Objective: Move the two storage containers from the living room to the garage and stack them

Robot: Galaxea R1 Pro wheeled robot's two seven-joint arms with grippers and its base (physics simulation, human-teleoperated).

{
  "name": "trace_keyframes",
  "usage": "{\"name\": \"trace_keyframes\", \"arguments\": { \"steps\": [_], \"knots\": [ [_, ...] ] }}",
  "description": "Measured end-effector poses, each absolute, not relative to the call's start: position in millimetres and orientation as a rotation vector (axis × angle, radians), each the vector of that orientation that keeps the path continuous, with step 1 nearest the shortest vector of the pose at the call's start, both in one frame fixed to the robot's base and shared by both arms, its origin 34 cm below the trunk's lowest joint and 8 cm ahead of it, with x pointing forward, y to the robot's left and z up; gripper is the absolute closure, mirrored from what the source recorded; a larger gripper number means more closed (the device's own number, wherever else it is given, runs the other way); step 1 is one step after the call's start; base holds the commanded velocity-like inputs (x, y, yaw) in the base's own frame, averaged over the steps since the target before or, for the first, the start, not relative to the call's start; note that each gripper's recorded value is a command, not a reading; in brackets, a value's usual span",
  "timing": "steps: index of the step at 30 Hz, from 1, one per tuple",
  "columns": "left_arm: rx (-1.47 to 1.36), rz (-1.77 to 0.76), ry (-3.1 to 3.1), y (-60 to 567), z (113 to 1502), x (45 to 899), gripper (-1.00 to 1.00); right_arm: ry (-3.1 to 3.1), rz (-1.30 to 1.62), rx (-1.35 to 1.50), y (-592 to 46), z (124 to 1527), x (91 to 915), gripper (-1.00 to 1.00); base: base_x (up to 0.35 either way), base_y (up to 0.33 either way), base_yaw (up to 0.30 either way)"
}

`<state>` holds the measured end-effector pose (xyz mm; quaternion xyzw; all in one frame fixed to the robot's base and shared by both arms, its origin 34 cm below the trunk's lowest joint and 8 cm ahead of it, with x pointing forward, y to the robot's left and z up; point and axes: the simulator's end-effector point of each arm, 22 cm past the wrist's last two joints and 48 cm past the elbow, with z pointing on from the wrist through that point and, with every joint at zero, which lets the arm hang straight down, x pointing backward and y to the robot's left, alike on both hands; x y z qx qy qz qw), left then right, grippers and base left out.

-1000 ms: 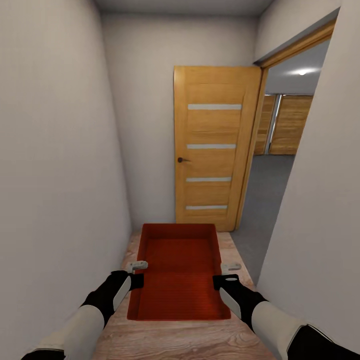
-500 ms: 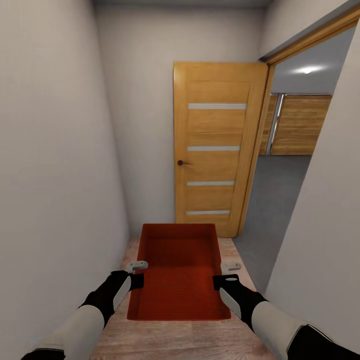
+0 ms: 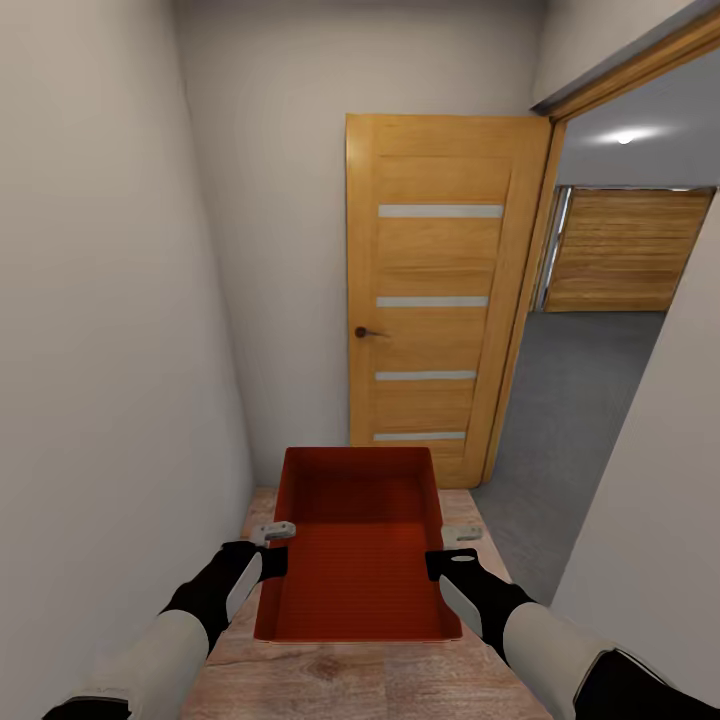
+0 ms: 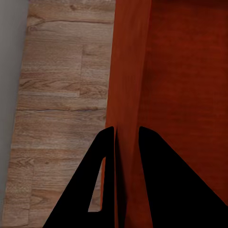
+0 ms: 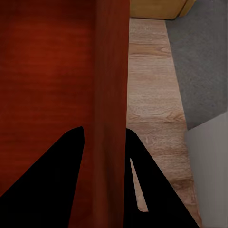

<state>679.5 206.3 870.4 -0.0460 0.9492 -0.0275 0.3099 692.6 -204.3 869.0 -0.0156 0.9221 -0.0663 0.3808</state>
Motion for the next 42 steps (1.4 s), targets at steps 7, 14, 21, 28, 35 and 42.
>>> {"name": "trace_keyframes", "arguments": {
  "steps": [7, 14, 21, 28, 35, 42],
  "knots": [
    [-0.121, -0.073, 2.507, 206.3, 870.6, 679.6, 1.00, 2.353, -0.169, -0.039, -204.3, 869.1, 692.7, 1.00, 0.322, 0.000, 0.000],
    [-0.121, -0.073, 2.506, 206.3, 870.7, 679.7, 1.00, 2.353, -0.169, -0.039, -204.3, 869.1, 692.7, 1.00, 0.322, 0.000, 0.000],
    [-0.121, -0.073, 2.507, 206.3, 870.6, 679.7, 1.00, 2.353, -0.169, -0.039, -204.2, 869.1, 692.7, 1.00, 0.322, 0.000, 0.000],
    [-0.121, -0.073, 2.507, 206.3, 870.6, 679.7, 1.00, 2.353, -0.169, -0.039, -204.2, 869.1, 692.7, 1.00, 0.322, 0.000, 0.000],
    [-0.121, -0.073, 2.507, 206.3, 870.6, 679.7, 1.00, 2.353, -0.169, -0.039, -204.2, 869.1, 692.7, 1.00, 0.322, 0.000, 0.000],
    [-0.120, -0.072, 2.504, 206.4, 871.5, 680.4, 1.00, 2.350, -0.168, -0.036, -204.2, 869.5, 693.2, 1.00, 0.316, 0.000, 0.000]
  ]
}}
